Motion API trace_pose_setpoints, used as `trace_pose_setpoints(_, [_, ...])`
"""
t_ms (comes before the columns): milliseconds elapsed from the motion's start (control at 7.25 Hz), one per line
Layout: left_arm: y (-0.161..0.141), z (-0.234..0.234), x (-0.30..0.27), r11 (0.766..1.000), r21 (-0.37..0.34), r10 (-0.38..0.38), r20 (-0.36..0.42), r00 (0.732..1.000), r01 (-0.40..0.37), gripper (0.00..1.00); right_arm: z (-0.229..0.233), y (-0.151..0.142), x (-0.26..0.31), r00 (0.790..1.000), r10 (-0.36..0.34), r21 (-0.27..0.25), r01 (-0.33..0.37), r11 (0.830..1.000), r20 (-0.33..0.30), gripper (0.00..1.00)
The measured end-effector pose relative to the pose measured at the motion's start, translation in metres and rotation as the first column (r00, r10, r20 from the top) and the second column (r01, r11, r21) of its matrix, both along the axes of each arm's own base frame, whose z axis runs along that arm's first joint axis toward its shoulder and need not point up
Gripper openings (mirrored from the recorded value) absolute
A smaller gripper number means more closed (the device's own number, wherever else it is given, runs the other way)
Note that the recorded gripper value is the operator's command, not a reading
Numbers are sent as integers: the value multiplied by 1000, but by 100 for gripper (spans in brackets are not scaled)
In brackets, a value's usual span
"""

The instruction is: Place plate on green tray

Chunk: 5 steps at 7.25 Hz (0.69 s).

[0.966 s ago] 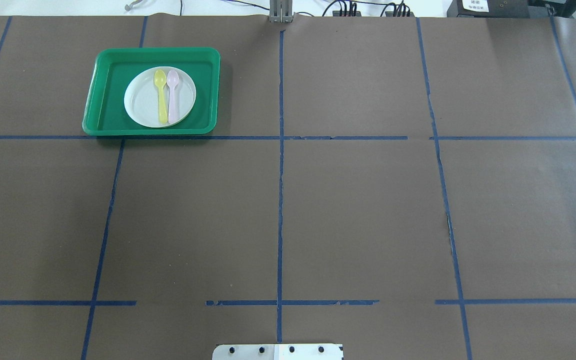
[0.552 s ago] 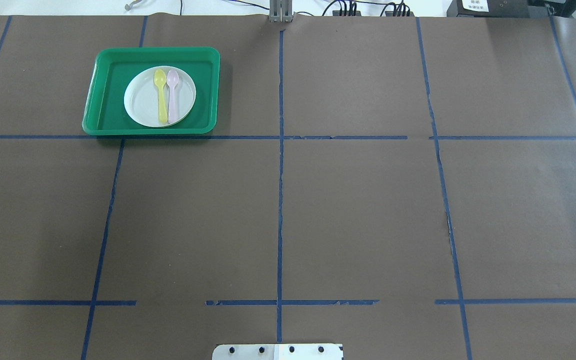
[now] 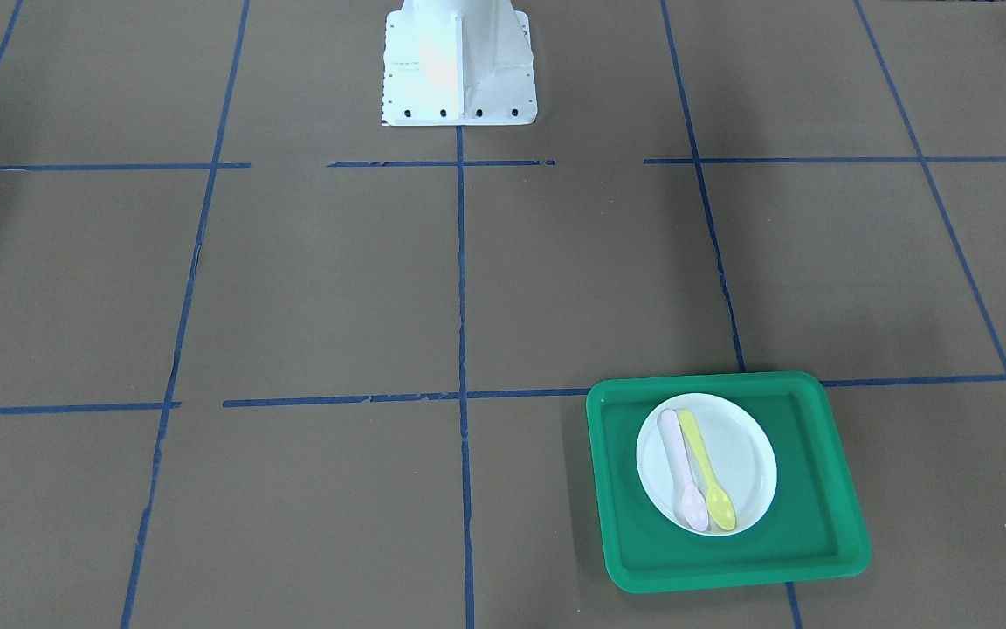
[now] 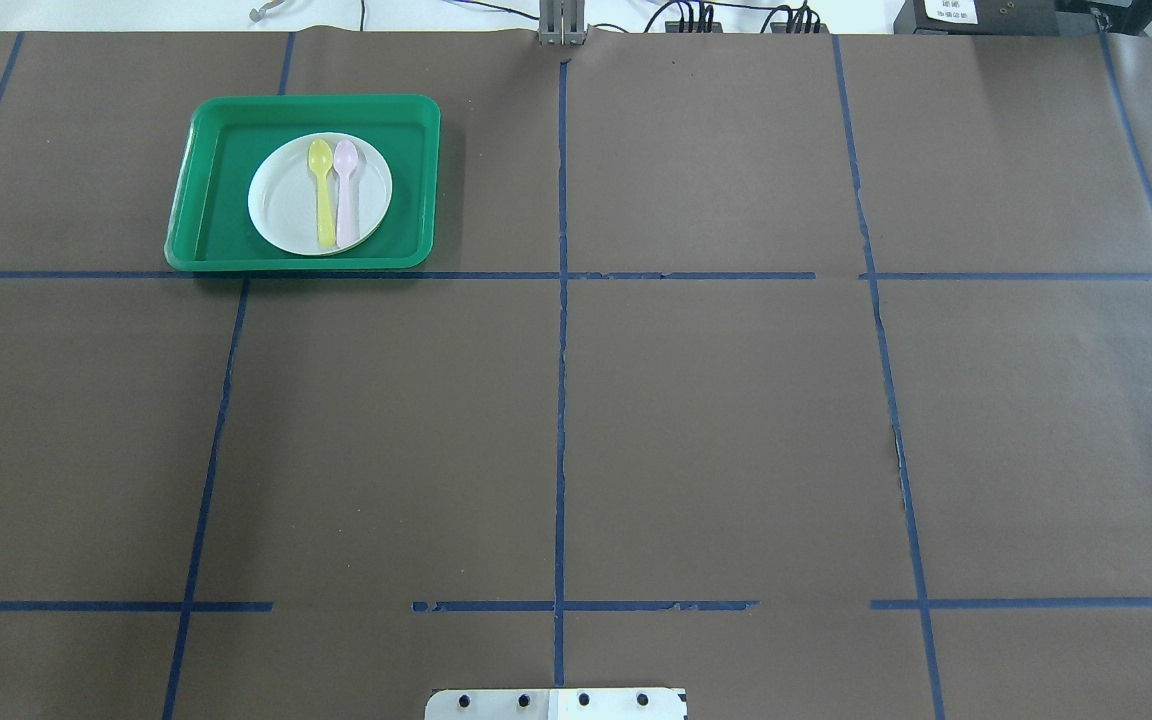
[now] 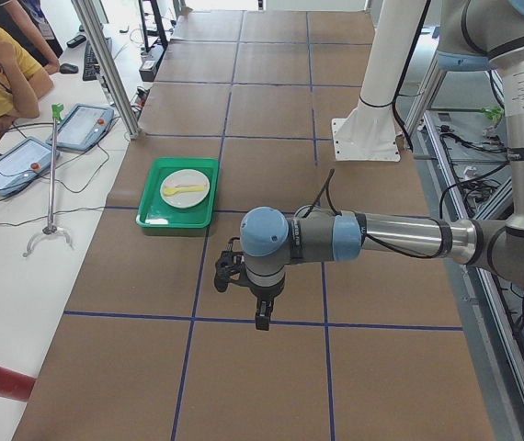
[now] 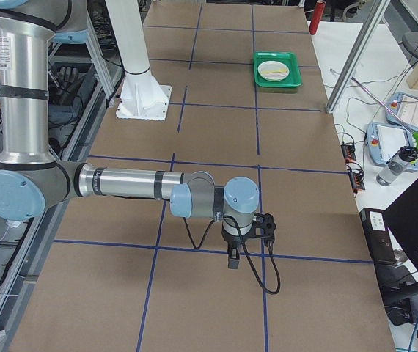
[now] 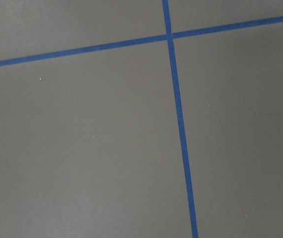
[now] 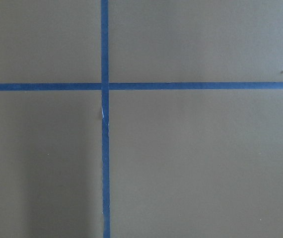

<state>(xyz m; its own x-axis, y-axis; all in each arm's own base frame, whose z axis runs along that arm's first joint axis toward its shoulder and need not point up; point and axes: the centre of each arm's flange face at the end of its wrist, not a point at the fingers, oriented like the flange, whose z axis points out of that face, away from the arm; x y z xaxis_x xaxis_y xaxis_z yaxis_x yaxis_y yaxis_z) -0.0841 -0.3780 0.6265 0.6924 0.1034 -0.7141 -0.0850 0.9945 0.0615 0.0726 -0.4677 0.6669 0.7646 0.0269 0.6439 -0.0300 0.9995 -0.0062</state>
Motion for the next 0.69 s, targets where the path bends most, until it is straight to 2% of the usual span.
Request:
trace_pose_setpoints(276, [8,5,2,1000,-16,-3,-26,1000,3,100,0,0,0,1000,0,0,0,1000,1,100])
trace_pose_setpoints(690, [-2,-4,0,1000,19,0,-21,1000,1,100,0,0,0,1000,0,0,0,1000,0,100])
